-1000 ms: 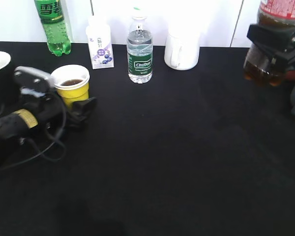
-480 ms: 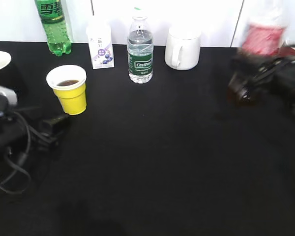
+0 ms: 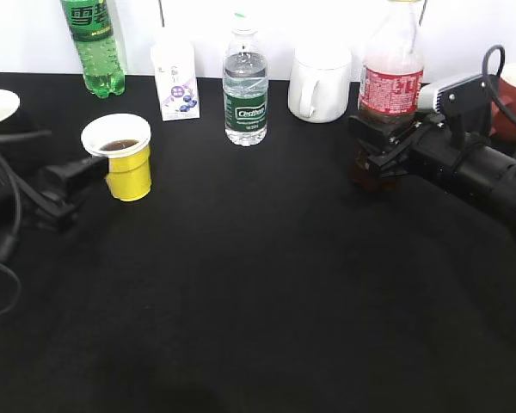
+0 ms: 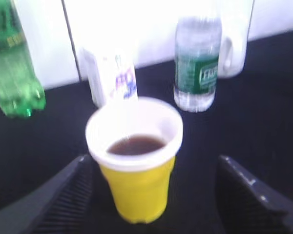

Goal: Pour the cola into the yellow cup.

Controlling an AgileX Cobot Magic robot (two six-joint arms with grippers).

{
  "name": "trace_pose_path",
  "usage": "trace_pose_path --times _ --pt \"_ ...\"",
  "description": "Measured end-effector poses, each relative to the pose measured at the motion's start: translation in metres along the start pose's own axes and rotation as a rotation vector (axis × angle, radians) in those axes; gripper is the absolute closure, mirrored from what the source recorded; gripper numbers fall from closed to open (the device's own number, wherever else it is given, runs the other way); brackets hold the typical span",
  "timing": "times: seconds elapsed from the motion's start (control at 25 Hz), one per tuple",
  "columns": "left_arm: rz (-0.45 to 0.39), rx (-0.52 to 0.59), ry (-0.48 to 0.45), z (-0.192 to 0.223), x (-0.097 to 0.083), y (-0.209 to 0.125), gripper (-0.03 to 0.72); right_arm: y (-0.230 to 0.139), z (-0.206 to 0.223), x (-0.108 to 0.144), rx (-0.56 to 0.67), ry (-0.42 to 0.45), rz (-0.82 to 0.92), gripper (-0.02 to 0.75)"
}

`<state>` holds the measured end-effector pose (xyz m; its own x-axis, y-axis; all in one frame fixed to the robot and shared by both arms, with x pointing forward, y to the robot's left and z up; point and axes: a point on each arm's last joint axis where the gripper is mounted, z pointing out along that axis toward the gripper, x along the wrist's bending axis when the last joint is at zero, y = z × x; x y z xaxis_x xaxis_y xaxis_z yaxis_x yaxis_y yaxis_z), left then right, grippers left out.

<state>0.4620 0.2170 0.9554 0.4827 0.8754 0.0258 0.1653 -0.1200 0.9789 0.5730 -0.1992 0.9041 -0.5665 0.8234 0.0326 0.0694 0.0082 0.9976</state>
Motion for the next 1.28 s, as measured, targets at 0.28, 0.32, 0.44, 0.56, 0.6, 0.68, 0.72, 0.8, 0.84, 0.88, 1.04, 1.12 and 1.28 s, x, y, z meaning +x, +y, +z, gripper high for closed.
trace_pose_path --times 0.28,0.32,0.44,0.56,0.6,0.68,0.72,0.8,0.84,0.88,1.04,1.12,1.28 --pt "0.02 0.009 -0.003 -0.005 -0.001 0.005 0.097 0.0 -0.001 0.0 0.003 -0.005 0.044 0.11" --pt "0.029 0.013 -0.012 -0.005 -0.002 0.005 0.097 0.0 -0.003 0.001 0.017 -0.008 0.05 0.103" --pt "0.038 0.043 -0.017 -0.005 -0.002 0.002 0.097 -0.005 -0.018 0.007 0.054 -0.008 0.068 0.101" --pt "0.038 0.055 -0.016 -0.005 -0.002 0.001 0.097 -0.016 -0.034 0.013 0.1 -0.029 0.104 0.1" --pt "0.038 0.062 -0.015 -0.005 -0.002 0.0 0.097 -0.018 -0.039 0.014 0.112 -0.046 0.114 0.1" --pt "0.039 0.074 -0.014 -0.005 -0.002 -0.001 0.097 -0.015 -0.049 0.016 0.118 -0.072 0.089 0.1" --pt "0.039 0.088 -0.012 -0.005 -0.002 -0.002 0.097 -0.014 -0.051 0.016 0.118 -0.075 0.083 0.1" --pt "0.036 0.132 -0.006 -0.006 -0.001 -0.006 0.097 -0.011 -0.059 0.019 0.153 -0.085 0.07 0.1" --pt "-0.009 0.19 0.009 -0.006 0.0 -0.01 0.097 -0.006 -0.064 0.019 0.198 -0.1 0.057 0.1" --pt "-0.017 0.216 0.016 -0.006 0.001 -0.011 0.097 -0.003 -0.065 0.019 0.208 -0.108 0.051 0.1" --pt "-0.068 0.413 0.143 -0.005 0.015 0.02 0.1 0.034 -0.084 0.014 0.431 -0.222 0.004 0.1" --pt "-0.14 0.465 0.195 -0.014 0.014 0.049 0.117 0.067 -0.092 0.009 0.507 -0.307 0.012 0.104" --pt "-0.146 0.554 0.199 -0.053 -0.001 0.091 0.185 0.141 -0.118 0.047 0.557 -0.333 -0.013 0.111"
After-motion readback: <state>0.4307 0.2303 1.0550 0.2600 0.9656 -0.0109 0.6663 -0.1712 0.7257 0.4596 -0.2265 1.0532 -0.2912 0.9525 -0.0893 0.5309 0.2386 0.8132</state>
